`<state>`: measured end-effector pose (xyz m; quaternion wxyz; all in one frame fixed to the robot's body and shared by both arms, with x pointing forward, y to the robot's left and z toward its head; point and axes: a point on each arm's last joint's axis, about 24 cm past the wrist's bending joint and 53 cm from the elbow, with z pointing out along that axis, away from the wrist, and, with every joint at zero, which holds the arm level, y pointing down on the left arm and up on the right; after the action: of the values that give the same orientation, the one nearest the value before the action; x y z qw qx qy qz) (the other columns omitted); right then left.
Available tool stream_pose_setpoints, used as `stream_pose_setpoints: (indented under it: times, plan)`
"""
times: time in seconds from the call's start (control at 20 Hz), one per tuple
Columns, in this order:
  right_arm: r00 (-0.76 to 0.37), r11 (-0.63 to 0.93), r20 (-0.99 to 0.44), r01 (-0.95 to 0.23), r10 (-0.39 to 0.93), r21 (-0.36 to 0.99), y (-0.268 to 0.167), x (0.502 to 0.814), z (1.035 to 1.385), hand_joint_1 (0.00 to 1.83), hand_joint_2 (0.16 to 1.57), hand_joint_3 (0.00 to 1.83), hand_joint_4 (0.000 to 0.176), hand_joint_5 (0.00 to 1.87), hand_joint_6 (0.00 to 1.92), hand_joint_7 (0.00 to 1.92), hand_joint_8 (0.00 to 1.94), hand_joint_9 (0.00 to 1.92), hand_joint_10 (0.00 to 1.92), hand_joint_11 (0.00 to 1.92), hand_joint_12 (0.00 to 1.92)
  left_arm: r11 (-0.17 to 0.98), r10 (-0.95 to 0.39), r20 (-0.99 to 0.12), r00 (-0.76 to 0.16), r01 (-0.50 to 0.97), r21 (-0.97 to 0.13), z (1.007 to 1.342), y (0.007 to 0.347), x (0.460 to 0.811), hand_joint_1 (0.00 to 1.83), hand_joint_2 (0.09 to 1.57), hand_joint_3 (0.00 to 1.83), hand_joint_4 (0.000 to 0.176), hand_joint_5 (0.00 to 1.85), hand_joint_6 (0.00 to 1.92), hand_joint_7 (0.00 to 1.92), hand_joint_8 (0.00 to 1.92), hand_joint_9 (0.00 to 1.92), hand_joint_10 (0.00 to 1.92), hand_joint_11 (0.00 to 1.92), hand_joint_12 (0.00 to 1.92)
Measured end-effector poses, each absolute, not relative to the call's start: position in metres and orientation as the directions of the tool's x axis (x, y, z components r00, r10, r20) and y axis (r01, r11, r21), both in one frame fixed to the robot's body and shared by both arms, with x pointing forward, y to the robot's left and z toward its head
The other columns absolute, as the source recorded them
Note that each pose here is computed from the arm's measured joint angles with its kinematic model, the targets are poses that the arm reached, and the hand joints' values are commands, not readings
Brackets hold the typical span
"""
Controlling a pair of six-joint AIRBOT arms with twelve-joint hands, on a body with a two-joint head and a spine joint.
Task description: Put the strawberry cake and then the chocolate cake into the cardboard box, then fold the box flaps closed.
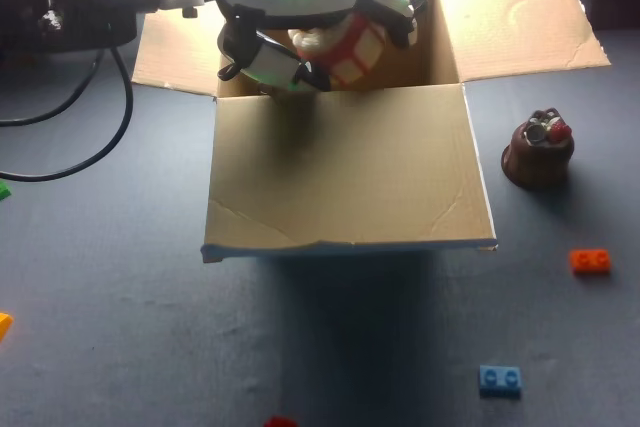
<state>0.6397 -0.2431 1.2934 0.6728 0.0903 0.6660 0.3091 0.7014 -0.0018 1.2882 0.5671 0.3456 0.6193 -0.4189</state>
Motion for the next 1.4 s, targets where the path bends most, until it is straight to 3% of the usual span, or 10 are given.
stream_pose_setpoints:
  times: [0.1, 0.4, 0.5, 0.65, 0.8, 0.95, 1.0, 1.1, 1.25, 1.4]
  plan:
    - [-0.078, 0.793, -0.840, -0.295, 0.536, 0.533, -0.243, 0.640, 1.293, 0.81, 1.05, 0.00, 0.000, 0.12, 0.00, 0.18, 0.00, 0.20, 0.00, 0.00, 0.61, 0.419, -0.046, -0.992, -0.113, 0.900, -0.122, 1.288, 0.000, 0.704, 0.65, 1.01, 0.00, 0.034, 0.35, 0.00, 0.46, 0.00, 0.53, 0.08, 0.13, 1.19]
    - [-0.077, 0.793, -0.841, -0.296, 0.536, 0.532, -0.243, 0.640, 1.294, 0.78, 1.06, 0.00, 0.000, 0.10, 0.00, 0.16, 0.00, 0.18, 0.00, 0.00, 0.54, 0.447, -0.055, -0.992, -0.114, 0.885, -0.126, 1.289, 0.008, 0.713, 0.57, 0.94, 0.00, 0.052, 0.26, 0.00, 0.35, 0.00, 0.43, 0.00, 0.01, 1.22]
    - [-0.081, 0.788, -0.833, -0.287, 0.547, 0.545, -0.245, 0.640, 1.293, 0.76, 1.06, 0.00, 0.000, 0.10, 0.00, 0.15, 0.00, 0.18, 0.00, 0.00, 0.50, 0.448, -0.057, -0.992, -0.110, 0.885, -0.124, 1.291, 0.011, 0.715, 0.56, 0.95, 0.00, 0.047, 0.27, 0.00, 0.36, 0.01, 0.44, 0.01, 0.01, 1.23]
    - [-0.100, 0.710, -0.741, -0.226, 0.664, 0.667, -0.257, 0.644, 1.289, 0.78, 1.05, 0.00, 0.000, 0.12, 0.01, 0.16, 0.00, 0.18, 0.00, 0.00, 0.50, 0.451, -0.062, -0.993, -0.103, 0.884, -0.120, 1.295, 0.018, 0.719, 0.56, 0.94, 0.00, 0.049, 0.28, 0.01, 0.38, 0.01, 0.46, 0.01, 0.02, 1.23]
    - [-0.108, 0.696, -0.727, -0.224, 0.678, 0.682, -0.254, 0.648, 1.287, 0.78, 1.05, 0.00, 0.000, 0.12, 0.01, 0.16, 0.00, 0.18, 0.00, 0.00, 0.50, 0.452, -0.071, -0.994, -0.085, 0.886, -0.108, 1.305, 0.026, 0.724, 0.56, 0.94, 0.00, 0.049, 0.28, 0.01, 0.38, 0.01, 0.46, 0.01, 0.02, 1.23]
    - [-0.193, 0.661, -0.685, -0.178, 0.703, 0.729, -0.245, 0.658, 1.261, 0.84, 1.02, 0.00, 0.000, 0.11, 0.00, 0.21, 0.01, 0.19, 0.01, 0.00, 0.50, 0.489, -0.102, -0.994, -0.047, 0.868, -0.092, 1.328, 0.047, 0.739, 0.59, 0.97, 0.00, 0.041, 0.32, 0.01, 0.45, 0.01, 0.52, 0.02, 0.08, 1.23]
    - [-0.216, 0.656, -0.675, -0.164, 0.705, 0.737, -0.244, 0.659, 1.253, 0.84, 1.03, 0.00, 0.000, 0.09, 0.00, 0.19, 0.00, 0.18, 0.00, 0.00, 0.46, 0.505, -0.115, -0.993, -0.038, 0.858, -0.092, 1.335, 0.054, 0.745, 0.59, 0.96, 0.00, 0.046, 0.33, 0.01, 0.47, 0.01, 0.54, 0.02, 0.10, 1.23]
    - [-0.243, 0.638, -0.651, -0.141, 0.720, 0.757, -0.243, 0.663, 1.243, 0.83, 1.03, 0.00, 0.000, 0.10, 0.00, 0.19, 0.00, 0.18, 0.00, 0.00, 0.49, 0.537, -0.145, -0.989, -0.041, 0.836, -0.113, 1.345, 0.068, 0.756, 0.59, 0.97, 0.01, 0.049, 0.34, 0.02, 0.47, 0.01, 0.54, 0.03, 0.09, 1.23]
    - [-0.273, 0.584, -0.586, -0.099, 0.763, 0.806, -0.242, 0.674, 1.228, 0.86, 1.01, 0.00, 0.000, 0.12, 0.00, 0.20, 0.00, 0.20, 0.01, 0.00, 0.54, 0.551, -0.178, -0.982, -0.062, 0.820, -0.152, 1.353, 0.079, 0.763, 0.61, 0.97, 0.00, 0.038, 0.35, 0.01, 0.47, 0.01, 0.56, 0.03, 0.11, 1.23]
    - [-0.310, 0.518, -0.506, -0.049, 0.805, 0.854, -0.237, 0.681, 1.213, 0.89, 0.99, 0.00, 0.005, 0.09, 0.00, 0.18, 0.00, 0.17, 0.00, 0.00, 0.47, 0.578, -0.256, -0.961, -0.099, 0.782, -0.235, 1.369, 0.099, 0.771, 0.60, 0.98, 0.00, 0.039, 0.35, 0.01, 0.48, 0.01, 0.56, 0.02, 0.12, 1.23]
